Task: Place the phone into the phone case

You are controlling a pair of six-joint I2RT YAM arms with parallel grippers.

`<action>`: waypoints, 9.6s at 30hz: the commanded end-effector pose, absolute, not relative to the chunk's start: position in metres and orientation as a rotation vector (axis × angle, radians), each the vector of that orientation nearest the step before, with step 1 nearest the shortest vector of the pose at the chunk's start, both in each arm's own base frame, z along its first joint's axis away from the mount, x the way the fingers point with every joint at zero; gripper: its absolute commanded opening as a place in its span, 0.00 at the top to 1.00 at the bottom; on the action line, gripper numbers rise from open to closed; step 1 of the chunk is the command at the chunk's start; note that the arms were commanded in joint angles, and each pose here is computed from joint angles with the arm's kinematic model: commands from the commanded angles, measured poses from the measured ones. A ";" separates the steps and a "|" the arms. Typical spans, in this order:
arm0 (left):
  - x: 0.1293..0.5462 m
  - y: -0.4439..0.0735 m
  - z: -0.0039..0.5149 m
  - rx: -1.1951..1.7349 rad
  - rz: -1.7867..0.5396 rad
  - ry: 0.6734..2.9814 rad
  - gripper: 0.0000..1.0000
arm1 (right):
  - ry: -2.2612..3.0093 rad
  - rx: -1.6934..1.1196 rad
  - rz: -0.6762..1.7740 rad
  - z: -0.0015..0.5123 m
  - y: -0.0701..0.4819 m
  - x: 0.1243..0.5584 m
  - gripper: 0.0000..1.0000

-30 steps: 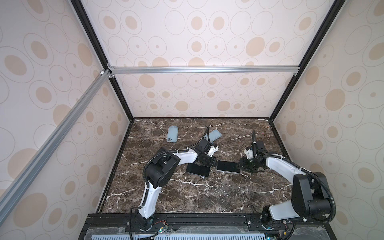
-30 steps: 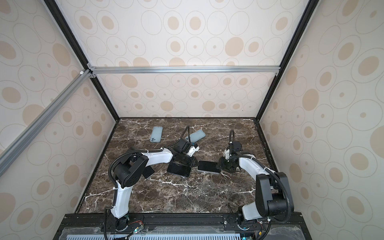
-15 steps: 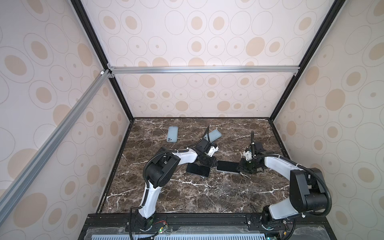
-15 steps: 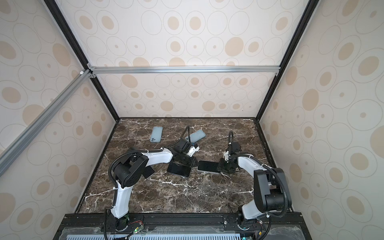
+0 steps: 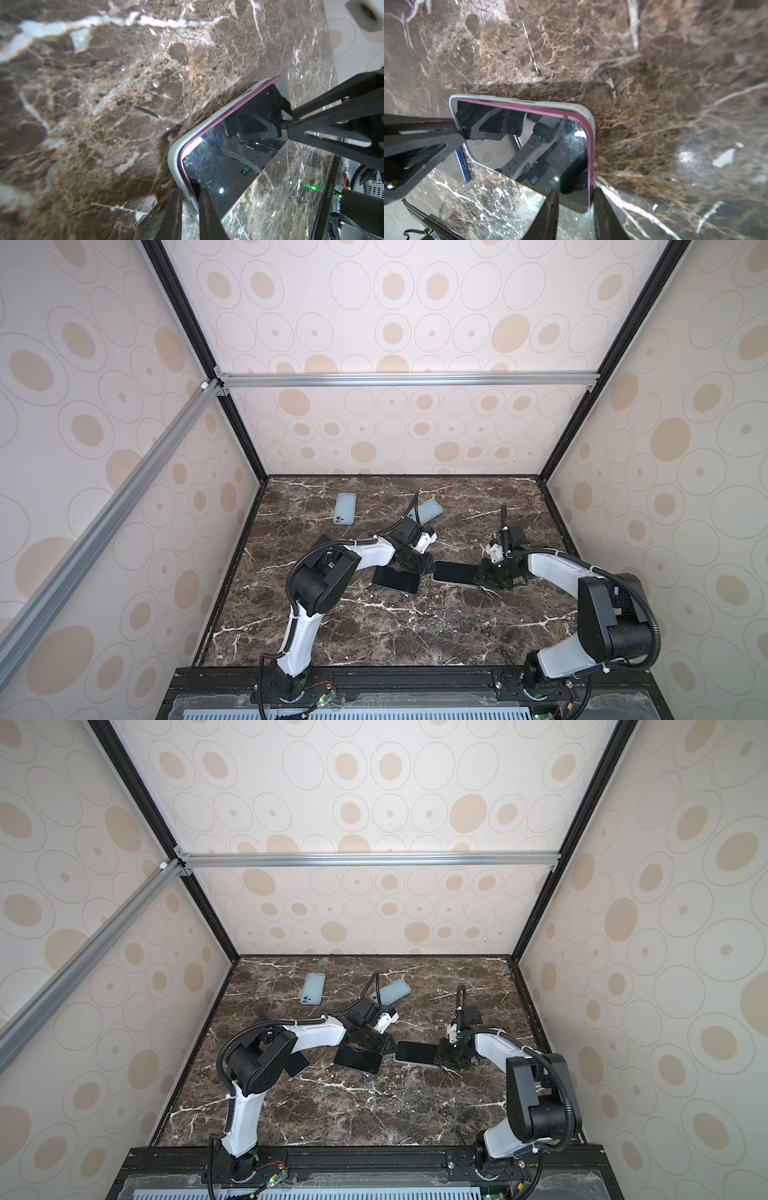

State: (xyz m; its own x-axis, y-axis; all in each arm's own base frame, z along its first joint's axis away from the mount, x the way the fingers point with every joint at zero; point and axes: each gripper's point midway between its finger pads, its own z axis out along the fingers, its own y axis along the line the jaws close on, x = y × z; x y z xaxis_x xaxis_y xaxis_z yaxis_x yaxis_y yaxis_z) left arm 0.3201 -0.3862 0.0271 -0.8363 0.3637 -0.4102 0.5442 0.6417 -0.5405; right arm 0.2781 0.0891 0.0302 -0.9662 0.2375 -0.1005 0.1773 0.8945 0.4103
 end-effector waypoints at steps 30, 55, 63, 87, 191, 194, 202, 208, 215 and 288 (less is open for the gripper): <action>0.303 -0.383 -0.001 0.719 -0.998 2.710 0.86 | 2.996 0.319 0.700 0.006 0.098 0.271 0.87; 0.311 -0.376 0.002 0.713 -0.902 2.710 0.86 | 2.970 0.281 0.611 0.041 0.088 0.265 0.70; 0.311 -0.376 0.004 0.713 -0.901 2.705 0.86 | 2.982 0.320 0.634 0.034 0.090 0.261 0.70; 0.312 -0.376 0.004 0.694 -0.900 2.718 0.87 | 2.987 0.353 0.609 0.028 0.101 0.263 0.74; 0.360 -0.373 0.050 0.525 -0.971 2.609 0.78 | 2.909 0.368 0.412 0.066 0.092 0.333 0.79; 0.357 -0.374 0.044 0.532 -0.977 2.625 0.78 | 2.928 0.374 0.401 0.056 0.090 0.332 0.81; 0.354 -0.377 0.041 0.546 -0.976 2.633 0.78 | 2.980 0.390 0.360 0.040 0.081 0.325 0.82; 0.350 -0.383 0.043 0.565 -0.997 2.630 0.77 | 2.993 0.403 0.381 0.035 0.079 0.323 0.83; 0.346 -0.390 0.037 0.586 -1.013 2.643 0.76 | 3.010 0.410 0.391 0.030 0.078 0.318 0.85; 0.338 -0.378 0.043 0.630 -0.987 2.634 0.82 | 2.948 0.811 0.198 0.015 0.066 0.312 0.72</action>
